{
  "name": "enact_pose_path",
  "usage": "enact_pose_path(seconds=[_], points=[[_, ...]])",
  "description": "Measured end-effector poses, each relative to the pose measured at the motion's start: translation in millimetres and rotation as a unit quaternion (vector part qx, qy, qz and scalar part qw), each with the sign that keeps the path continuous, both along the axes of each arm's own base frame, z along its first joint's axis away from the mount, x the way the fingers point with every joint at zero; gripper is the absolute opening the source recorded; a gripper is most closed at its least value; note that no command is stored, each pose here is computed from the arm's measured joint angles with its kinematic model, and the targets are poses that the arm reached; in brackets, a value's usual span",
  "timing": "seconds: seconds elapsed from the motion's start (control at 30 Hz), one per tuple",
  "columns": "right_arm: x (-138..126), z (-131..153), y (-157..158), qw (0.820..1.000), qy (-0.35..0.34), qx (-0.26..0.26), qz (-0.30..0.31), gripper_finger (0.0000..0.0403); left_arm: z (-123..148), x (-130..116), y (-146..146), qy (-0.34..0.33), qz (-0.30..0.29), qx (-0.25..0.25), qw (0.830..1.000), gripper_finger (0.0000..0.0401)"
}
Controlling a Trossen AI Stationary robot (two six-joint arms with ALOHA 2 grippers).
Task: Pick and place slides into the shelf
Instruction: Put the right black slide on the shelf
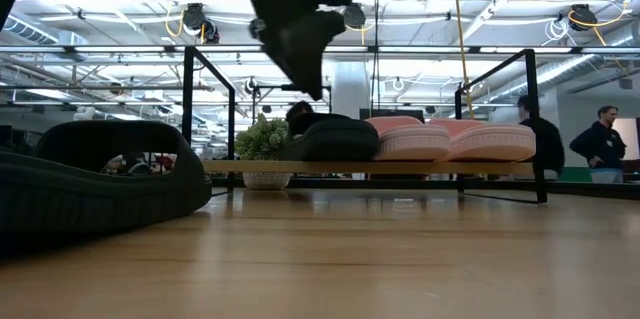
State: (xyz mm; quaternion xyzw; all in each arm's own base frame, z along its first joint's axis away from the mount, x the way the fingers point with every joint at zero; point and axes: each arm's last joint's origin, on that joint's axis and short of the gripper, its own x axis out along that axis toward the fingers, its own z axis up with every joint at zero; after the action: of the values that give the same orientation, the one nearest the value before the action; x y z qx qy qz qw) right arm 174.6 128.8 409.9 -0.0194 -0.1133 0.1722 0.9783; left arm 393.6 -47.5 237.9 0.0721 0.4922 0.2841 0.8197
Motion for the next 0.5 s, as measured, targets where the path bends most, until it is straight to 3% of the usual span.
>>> enact_pose_path(seconds=[0.13,0.5], points=[[0.0,0.0,0.0,1.0,0.0,0.0,0.0,0.0111,-3.1,-10.1,-10.5,0.003,0.054,-0.031,0.998,0.02],[-0.4,1.6,-0.3,1.0,-0.005,0.008,0.001,0.0111,1.6,-18.4,-41.0,-0.126,0.173,-0.041,0.976,0.02]])
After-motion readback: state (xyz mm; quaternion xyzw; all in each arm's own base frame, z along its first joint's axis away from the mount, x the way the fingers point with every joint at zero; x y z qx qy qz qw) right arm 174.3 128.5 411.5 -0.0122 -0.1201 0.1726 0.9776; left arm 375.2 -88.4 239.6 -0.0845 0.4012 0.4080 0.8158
